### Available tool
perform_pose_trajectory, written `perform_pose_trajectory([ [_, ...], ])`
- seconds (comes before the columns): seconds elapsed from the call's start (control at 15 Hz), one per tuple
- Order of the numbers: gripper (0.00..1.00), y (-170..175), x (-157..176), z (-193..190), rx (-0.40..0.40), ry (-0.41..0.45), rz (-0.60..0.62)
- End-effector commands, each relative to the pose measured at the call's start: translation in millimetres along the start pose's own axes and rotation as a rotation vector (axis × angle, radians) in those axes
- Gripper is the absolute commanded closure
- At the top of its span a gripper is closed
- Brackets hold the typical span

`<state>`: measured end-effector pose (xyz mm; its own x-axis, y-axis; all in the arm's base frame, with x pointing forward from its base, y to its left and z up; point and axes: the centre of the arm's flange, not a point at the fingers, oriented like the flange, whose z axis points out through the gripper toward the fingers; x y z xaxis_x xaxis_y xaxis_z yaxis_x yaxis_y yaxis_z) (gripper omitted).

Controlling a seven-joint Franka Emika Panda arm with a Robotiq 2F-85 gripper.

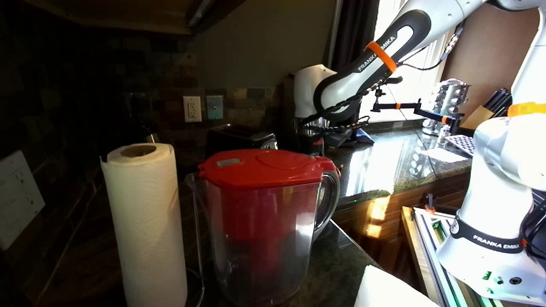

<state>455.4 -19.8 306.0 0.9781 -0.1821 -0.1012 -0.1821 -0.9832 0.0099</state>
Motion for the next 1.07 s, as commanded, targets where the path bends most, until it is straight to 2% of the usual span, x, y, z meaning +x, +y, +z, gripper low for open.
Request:
perform_pose_trajectory([
  [0.0, 0.0, -1, 1, 11, -0.034, 0.028, 0.0],
  [0.4, 0.0, -4, 3, 24, -0.036, 0.027, 0.016],
  [0.67, 0.02, -5, 4, 29, -0.04, 0.011, 0.073],
  [0.8, 0.15, -5, 4, 30, -0.039, 0.007, 0.09],
  [0.87, 0.3, -5, 5, 31, -0.038, 0.007, 0.098],
  [1.0, 0.46, -5, 5, 31, -0.038, 0.007, 0.111],
])
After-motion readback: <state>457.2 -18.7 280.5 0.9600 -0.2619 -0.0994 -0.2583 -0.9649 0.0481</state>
